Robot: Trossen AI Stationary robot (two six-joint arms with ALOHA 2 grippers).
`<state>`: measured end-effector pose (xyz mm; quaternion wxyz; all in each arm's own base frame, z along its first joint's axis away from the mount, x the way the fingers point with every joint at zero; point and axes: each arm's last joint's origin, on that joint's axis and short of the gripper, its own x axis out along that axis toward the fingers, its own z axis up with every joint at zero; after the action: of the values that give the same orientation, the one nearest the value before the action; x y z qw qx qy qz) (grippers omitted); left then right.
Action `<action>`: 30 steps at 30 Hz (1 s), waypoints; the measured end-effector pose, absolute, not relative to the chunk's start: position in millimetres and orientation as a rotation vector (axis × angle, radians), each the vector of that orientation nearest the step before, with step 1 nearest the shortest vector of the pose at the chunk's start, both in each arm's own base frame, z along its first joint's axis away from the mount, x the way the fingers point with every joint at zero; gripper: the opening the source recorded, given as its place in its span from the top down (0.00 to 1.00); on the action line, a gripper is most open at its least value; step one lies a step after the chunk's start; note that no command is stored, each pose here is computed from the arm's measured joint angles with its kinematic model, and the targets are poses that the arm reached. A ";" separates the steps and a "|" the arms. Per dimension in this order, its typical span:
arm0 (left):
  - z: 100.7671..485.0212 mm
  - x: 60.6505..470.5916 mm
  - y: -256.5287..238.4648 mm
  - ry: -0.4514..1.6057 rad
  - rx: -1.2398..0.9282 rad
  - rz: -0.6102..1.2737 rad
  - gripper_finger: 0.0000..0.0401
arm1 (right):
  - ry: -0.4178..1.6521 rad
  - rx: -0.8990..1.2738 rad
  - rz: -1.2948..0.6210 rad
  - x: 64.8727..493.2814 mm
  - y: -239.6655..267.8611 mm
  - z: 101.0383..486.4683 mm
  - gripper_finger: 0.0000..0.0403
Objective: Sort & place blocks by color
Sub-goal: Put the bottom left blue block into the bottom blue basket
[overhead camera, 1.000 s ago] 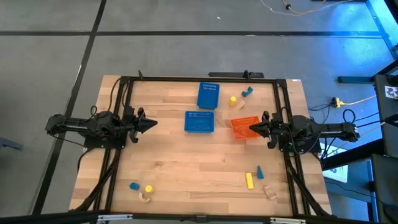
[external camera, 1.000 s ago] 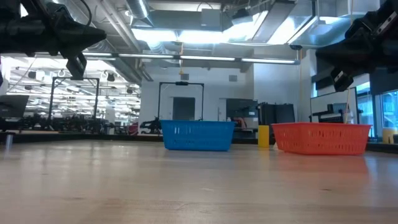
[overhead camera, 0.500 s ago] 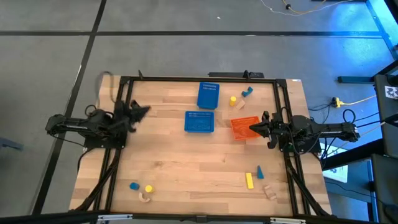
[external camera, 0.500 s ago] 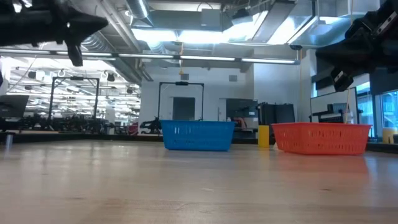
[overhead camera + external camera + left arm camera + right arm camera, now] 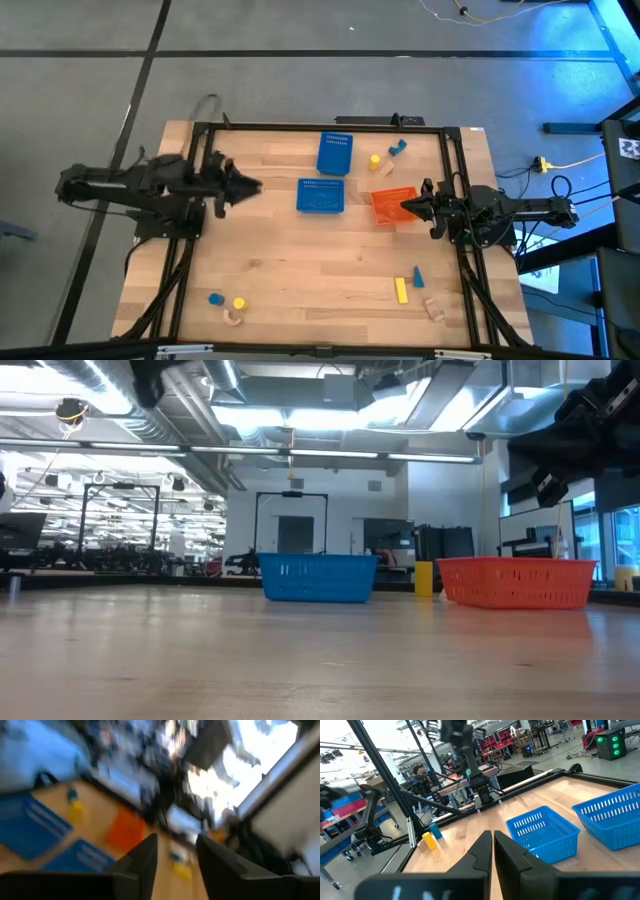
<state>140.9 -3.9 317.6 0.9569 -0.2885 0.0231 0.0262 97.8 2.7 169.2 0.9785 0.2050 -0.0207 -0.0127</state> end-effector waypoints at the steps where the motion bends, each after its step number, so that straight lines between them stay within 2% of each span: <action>1: 324.2 148.1 -7.3 0.141 -0.593 0.013 0.63 | -0.042 0.413 -0.026 97.8 2.7 169.2 0.95; 8: 355.5 190.7 -64.4 0.761 -0.544 -0.219 0.61 | -0.042 0.413 -0.025 97.8 2.7 169.2 0.95; 11: 347.7 194.6 -98.6 1.025 -0.414 -0.198 0.60 | -0.042 0.413 -0.025 97.8 2.7 169.2 0.95; 15: 325.4 185.8 -143.0 1.253 -0.268 -0.152 0.61 | -0.042 0.413 -0.026 97.8 2.7 169.2 0.95; 20: 285.4 168.3 -192.3 1.400 -0.223 -0.137 0.59 | -0.042 0.413 -0.026 97.8 2.6 169.2 0.95; 24: 255.7 158.3 -220.8 1.426 -0.217 -0.153 0.58 | -0.042 0.413 -0.025 97.8 2.7 169.2 0.95; 30: 221.2 143.6 -235.5 1.435 -0.118 -0.051 0.58 | -0.042 0.413 -0.026 97.8 2.6 169.2 0.95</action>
<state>143.6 -235.5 221.2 0.7517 -0.0538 0.6569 -0.0233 97.8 2.6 169.2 0.9785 0.2050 -0.0207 -0.0128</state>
